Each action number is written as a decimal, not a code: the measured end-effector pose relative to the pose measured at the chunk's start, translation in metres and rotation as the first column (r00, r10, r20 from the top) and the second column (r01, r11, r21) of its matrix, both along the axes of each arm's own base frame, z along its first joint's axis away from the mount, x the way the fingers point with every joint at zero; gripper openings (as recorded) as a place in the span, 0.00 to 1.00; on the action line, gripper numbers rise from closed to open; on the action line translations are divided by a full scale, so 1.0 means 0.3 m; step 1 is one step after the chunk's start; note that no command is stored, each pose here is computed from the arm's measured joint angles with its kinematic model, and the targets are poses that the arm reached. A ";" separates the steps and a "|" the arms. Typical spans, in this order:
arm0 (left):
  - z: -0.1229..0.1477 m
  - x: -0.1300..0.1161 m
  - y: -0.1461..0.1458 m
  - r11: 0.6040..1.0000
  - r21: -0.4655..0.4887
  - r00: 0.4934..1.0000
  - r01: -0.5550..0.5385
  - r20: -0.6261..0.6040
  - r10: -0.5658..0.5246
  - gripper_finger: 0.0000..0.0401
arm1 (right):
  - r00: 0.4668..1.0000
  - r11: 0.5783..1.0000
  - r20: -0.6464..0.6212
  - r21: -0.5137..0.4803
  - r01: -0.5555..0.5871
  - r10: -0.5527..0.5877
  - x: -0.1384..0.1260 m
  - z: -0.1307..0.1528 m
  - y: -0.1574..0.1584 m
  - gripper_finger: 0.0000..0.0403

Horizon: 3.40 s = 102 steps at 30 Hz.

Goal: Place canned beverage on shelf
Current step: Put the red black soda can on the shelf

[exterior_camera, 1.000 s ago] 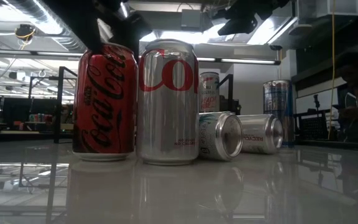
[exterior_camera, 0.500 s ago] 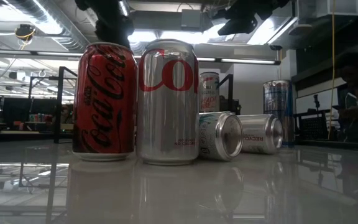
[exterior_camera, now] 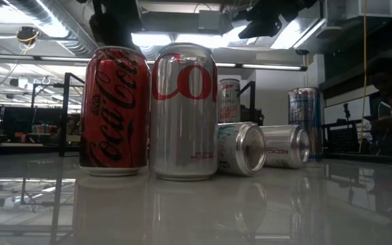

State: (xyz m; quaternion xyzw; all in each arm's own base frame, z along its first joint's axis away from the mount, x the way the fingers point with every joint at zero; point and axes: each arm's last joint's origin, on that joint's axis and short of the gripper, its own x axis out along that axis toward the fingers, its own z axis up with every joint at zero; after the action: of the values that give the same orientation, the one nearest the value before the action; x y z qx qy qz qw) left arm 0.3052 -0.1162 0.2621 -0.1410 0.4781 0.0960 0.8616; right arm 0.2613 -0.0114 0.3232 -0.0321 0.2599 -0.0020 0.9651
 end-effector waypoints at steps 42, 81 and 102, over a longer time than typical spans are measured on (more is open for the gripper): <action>-0.121 0.028 -0.062 0.996 0.085 0.995 0.026 -0.100 -0.018 0.83 | 1.000 1.000 0.000 0.000 0.000 0.000 0.000 0.000 0.000 0.87; -0.092 0.047 -0.010 0.989 0.058 0.980 0.139 -0.154 -0.129 0.69 | 1.000 1.000 -0.001 0.000 0.000 0.000 0.000 0.000 0.000 0.87; 0.133 0.017 0.427 0.937 0.245 0.969 0.248 -0.076 -0.237 0.69 | 0.999 1.000 -0.043 0.002 0.001 -0.001 -0.007 -0.012 0.000 0.87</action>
State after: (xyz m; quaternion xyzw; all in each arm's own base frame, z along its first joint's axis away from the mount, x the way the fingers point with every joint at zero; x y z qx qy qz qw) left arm 0.3104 0.0118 0.3019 0.0323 0.4950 0.0523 0.8667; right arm 0.2592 -0.0114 0.3195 -0.0311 0.2807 -0.0014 0.9593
